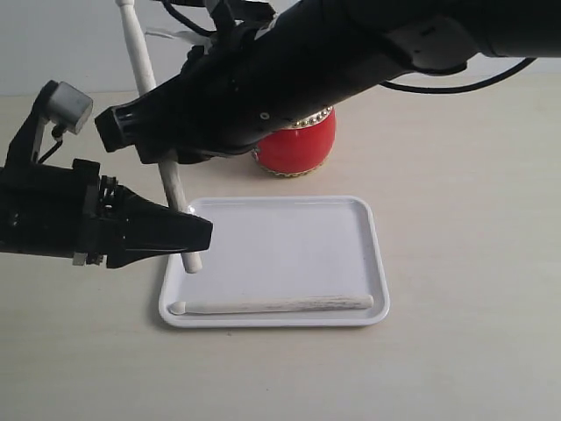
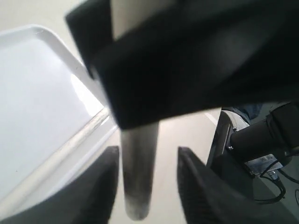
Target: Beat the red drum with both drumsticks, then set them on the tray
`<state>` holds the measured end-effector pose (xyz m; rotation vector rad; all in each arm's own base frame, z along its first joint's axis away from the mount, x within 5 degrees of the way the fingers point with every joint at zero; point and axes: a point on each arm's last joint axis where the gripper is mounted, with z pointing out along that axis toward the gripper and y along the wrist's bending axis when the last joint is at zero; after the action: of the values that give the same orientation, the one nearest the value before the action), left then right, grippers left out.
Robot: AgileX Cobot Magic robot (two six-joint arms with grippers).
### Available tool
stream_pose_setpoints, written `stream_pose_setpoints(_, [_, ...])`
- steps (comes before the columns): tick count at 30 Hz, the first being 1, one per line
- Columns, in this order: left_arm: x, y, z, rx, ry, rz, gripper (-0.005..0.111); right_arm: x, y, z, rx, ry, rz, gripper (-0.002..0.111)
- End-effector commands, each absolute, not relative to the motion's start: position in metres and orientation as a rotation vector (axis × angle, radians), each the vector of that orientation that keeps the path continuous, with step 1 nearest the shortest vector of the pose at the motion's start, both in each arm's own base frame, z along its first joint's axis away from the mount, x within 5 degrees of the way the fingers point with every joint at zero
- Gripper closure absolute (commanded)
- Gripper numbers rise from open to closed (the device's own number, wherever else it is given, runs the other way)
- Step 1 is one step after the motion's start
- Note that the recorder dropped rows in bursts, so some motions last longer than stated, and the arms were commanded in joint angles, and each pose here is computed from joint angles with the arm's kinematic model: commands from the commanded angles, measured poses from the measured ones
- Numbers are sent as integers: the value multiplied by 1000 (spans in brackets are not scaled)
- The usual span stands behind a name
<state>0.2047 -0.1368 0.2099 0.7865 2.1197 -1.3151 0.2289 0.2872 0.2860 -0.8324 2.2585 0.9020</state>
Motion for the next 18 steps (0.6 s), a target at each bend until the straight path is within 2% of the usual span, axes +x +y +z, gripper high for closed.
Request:
stream_pose_setpoints(1, [203,-137,213,765,2108,-1346,43,250,272,302,-744,2199,860,108])
stream_pose_setpoints(4, [202,-134,218,734,2122,-1345,47,272,250,316,-682,2186,806,108])
stream_pose_setpoints(7, [203,-126,225,676,2119,-1335,58,291,226,324,-629,2238,708,108])
stream_pose_setpoints(9, [205,-116,233,616,2105,-1311,72,297,215,325,-658,2282,612,108])
stream_pose_setpoints(12, [208,-98,244,483,2087,-1274,101,302,206,317,-782,2364,403,108])
stream_pose_setpoints(13, [210,-91,248,429,2076,-1261,106,303,205,310,-834,2403,333,108])
stream_pose_setpoints(16, [214,-74,258,280,2035,-1242,107,301,211,291,-985,2470,221,108])
stream_pose_setpoints(18, [216,-63,261,220,2014,-1213,107,292,230,262,-1228,2519,119,108])
